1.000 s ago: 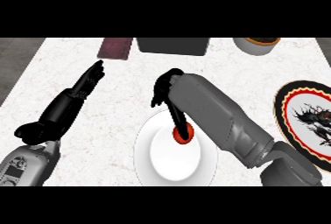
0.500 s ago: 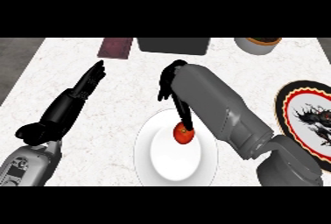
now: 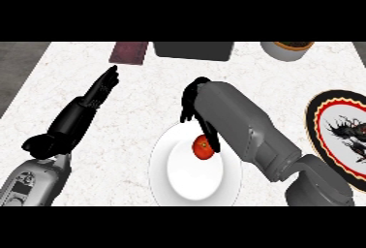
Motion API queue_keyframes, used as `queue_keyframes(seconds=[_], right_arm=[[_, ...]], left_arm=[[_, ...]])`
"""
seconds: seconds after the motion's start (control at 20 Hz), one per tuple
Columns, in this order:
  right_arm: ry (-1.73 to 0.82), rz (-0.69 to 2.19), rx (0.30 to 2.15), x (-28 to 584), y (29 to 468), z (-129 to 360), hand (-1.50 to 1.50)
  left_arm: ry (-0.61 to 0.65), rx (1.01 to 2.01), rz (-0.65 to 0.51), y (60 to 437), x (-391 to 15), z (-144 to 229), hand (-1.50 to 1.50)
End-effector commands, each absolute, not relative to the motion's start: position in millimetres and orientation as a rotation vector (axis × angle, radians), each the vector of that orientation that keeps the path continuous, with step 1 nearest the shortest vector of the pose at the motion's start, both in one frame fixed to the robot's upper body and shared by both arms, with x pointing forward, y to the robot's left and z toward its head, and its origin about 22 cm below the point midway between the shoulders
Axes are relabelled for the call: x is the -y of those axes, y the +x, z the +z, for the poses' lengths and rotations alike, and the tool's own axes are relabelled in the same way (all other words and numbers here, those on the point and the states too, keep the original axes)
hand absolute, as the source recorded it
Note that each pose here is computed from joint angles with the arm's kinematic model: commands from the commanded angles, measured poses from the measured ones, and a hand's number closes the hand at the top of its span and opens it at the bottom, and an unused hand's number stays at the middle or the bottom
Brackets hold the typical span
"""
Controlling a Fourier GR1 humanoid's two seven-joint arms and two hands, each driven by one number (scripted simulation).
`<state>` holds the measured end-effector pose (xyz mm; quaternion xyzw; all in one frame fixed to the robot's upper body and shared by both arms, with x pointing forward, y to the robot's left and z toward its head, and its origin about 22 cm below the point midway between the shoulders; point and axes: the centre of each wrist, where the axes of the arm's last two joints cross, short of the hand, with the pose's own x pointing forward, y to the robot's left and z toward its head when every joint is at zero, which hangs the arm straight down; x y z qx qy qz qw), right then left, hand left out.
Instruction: Pick the tomato from the plate and place it in the plate
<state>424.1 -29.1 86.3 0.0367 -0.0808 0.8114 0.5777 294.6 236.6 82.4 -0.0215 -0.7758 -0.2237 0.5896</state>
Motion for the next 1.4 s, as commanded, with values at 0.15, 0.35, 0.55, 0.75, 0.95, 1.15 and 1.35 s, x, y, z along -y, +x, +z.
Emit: queue_keyframes(seconds=[0.15, 0.35, 0.55, 0.75, 0.95, 1.15, 1.35], right_arm=[[0.121, 1.978, 0.079, 34.9, 407.4, 49.8, -1.5], [0.13, 1.987, 0.046, 36.4, 404.7, 43.6, -1.5], [0.172, 1.997, 0.018, 37.1, 397.6, 33.0, -1.5], [0.198, 2.026, -0.033, 39.5, 386.2, 14.9, -1.5], [0.195, 2.078, -0.046, 33.9, 371.6, 4.1, -1.5], [0.169, 2.095, -0.033, 31.7, 364.7, -1.3, -1.5], [0.275, 2.173, -0.035, 24.7, 361.1, 2.7, 1.5]], left_arm=[[-0.038, 1.802, -0.501, 300.0, -245.8, 79.6, 0.0], [-0.042, 1.786, -0.505, 297.8, -240.8, 98.4, 0.0], [-0.055, 1.806, -0.511, 296.4, -263.1, 91.8, 0.0], [-0.041, 1.803, -0.528, 293.2, -236.8, 102.9, 0.0], [-0.022, 1.802, -0.49, 283.2, -246.1, 88.3, 0.0], [-0.03, 1.796, -0.493, 284.0, -240.0, 75.9, 0.0], [0.002, 1.802, -0.481, 291.3, -254.1, 84.7, 0.0]])
